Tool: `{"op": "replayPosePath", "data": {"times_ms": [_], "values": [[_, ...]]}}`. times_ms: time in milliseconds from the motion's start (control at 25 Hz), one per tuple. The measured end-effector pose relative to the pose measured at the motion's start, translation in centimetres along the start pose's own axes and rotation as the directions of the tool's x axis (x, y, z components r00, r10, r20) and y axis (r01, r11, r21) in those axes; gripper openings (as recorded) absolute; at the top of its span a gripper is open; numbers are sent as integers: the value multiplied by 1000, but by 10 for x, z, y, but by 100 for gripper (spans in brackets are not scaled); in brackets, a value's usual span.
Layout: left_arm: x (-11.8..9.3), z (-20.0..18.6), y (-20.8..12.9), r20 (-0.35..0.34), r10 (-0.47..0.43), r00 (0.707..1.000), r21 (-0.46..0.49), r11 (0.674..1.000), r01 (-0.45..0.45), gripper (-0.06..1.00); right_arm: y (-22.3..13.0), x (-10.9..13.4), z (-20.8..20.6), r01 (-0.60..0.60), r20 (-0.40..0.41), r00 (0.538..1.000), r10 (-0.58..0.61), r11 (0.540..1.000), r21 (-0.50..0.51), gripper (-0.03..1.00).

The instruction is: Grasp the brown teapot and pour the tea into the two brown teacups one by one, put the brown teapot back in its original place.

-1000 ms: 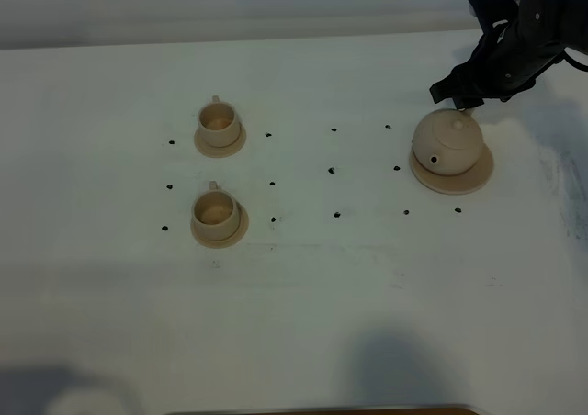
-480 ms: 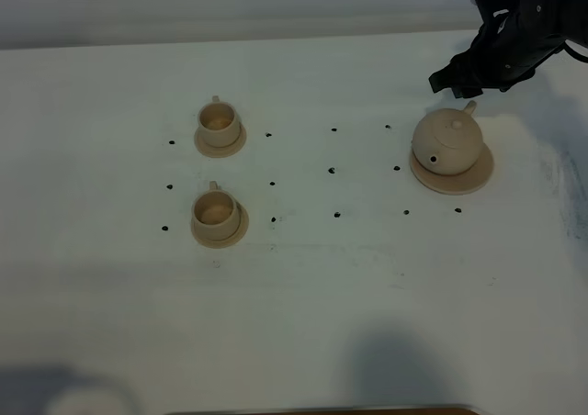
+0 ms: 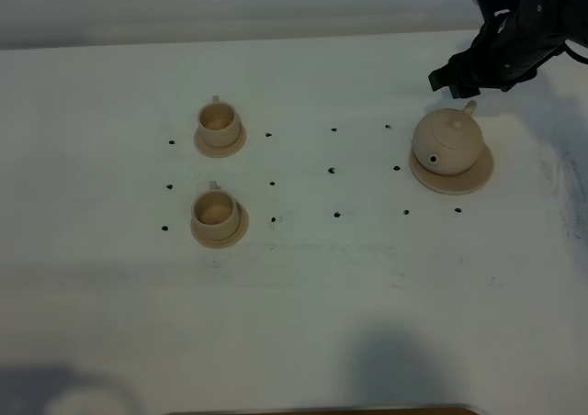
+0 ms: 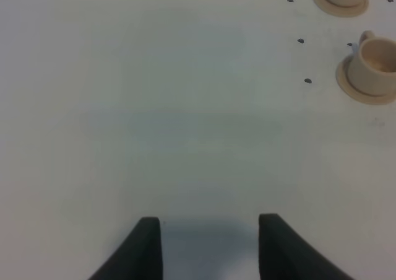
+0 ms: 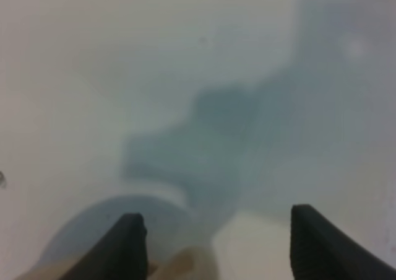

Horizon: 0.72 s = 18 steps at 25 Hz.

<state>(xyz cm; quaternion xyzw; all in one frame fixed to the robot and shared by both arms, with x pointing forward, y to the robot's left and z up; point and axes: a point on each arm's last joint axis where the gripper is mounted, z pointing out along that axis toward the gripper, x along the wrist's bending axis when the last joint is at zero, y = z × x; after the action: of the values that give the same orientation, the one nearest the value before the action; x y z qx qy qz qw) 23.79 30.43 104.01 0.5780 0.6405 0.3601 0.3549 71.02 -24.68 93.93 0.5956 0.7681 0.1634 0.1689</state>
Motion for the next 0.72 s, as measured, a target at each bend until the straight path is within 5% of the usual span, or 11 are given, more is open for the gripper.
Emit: {"op": "replayPosePath", "data": {"times_ms": [720], "values": [[0, 0, 0, 0, 0, 1000, 0, 1000, 0, 43, -3, 2, 0, -88, -30, 996, 89, 996, 32, 50]]}}
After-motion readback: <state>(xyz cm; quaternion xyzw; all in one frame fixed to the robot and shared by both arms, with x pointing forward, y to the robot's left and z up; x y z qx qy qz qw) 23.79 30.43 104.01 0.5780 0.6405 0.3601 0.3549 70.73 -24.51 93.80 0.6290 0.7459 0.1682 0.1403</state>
